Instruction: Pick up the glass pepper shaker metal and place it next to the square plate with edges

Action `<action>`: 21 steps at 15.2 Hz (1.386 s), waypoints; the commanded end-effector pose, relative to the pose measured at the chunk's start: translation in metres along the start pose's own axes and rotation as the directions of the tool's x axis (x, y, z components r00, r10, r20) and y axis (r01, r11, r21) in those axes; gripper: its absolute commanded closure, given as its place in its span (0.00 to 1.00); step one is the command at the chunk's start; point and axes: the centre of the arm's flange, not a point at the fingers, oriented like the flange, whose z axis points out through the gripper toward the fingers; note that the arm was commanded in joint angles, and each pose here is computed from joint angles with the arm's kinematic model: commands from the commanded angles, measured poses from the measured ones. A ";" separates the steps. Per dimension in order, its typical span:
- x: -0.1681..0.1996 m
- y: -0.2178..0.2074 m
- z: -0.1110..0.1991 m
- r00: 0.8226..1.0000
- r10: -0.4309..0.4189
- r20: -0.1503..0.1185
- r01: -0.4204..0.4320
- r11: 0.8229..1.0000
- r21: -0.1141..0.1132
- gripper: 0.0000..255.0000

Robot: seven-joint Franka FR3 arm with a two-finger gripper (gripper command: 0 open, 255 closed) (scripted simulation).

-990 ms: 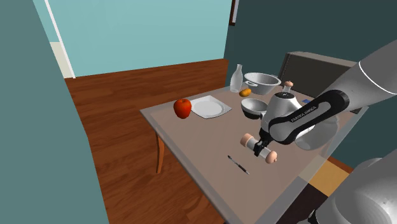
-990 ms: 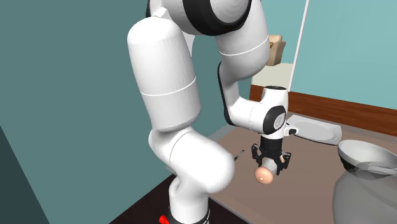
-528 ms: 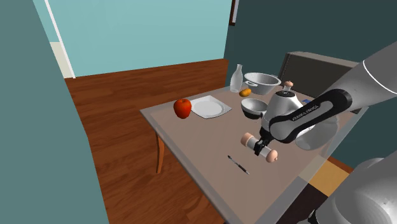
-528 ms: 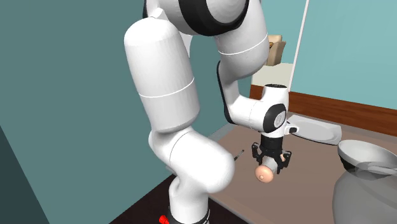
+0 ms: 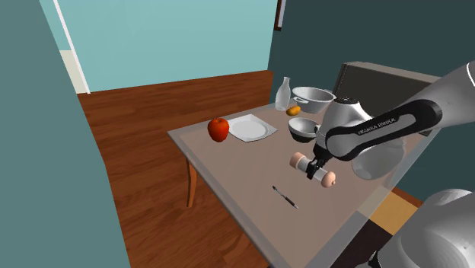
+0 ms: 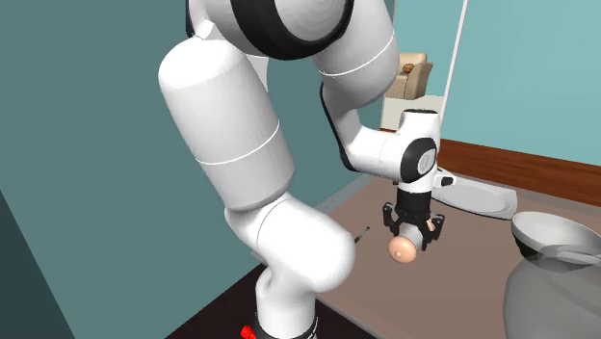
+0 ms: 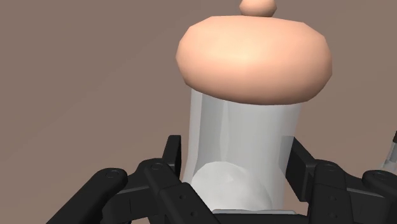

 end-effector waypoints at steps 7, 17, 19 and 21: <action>0.002 0.004 -0.043 1.000 0.000 0.000 0.000 1.000 0.000 1.00; 0.005 0.008 -0.096 1.000 0.000 0.000 0.000 1.000 0.000 1.00; 0.005 0.009 -0.105 1.000 0.000 0.000 0.000 1.000 0.000 1.00; 0.029 -0.003 -0.106 1.000 0.000 0.000 0.000 1.000 0.000 1.00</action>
